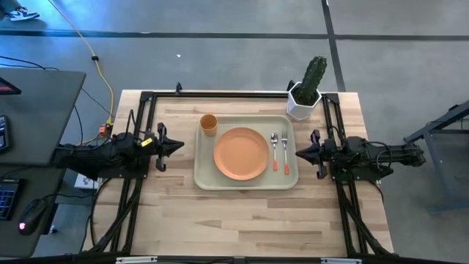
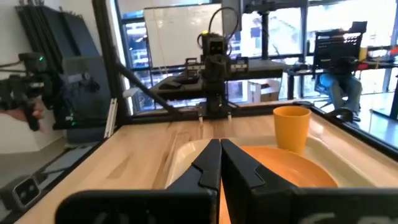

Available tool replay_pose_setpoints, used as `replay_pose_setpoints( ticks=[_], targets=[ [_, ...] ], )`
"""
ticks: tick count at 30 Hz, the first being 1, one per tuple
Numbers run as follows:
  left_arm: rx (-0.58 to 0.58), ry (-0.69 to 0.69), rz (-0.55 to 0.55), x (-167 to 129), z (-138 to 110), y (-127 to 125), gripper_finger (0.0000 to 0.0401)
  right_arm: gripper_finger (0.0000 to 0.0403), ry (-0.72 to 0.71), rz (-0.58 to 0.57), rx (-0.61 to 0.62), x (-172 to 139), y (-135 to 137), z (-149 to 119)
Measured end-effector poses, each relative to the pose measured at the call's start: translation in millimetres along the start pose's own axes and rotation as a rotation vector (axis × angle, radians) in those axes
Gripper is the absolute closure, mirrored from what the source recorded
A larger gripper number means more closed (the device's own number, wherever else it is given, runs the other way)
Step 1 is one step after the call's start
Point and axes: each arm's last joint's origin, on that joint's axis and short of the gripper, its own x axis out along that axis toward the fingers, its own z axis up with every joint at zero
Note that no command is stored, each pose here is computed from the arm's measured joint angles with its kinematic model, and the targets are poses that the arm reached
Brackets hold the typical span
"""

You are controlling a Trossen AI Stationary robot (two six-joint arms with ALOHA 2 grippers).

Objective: Pick and place plate/cup/fork/spoon on tray
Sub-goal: Return to Home Position

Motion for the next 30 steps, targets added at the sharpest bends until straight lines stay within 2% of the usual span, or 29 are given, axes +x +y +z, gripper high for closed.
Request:
replay_pose_setpoints(
  ticks=[8,30],
  targets=[
    [0.07,0.028,0.001,0.0,-2.6,0.2,0.0401,0.0403,0.012,-0.059,-0.002,-0.1,-1.8,-1.0],
    [0.068,0.079,-0.005,-0.2,-7.5,0.4,0.0401,0.0403,0.061,-0.051,-0.057,-0.4,-2.0,-5.0]
  ],
)
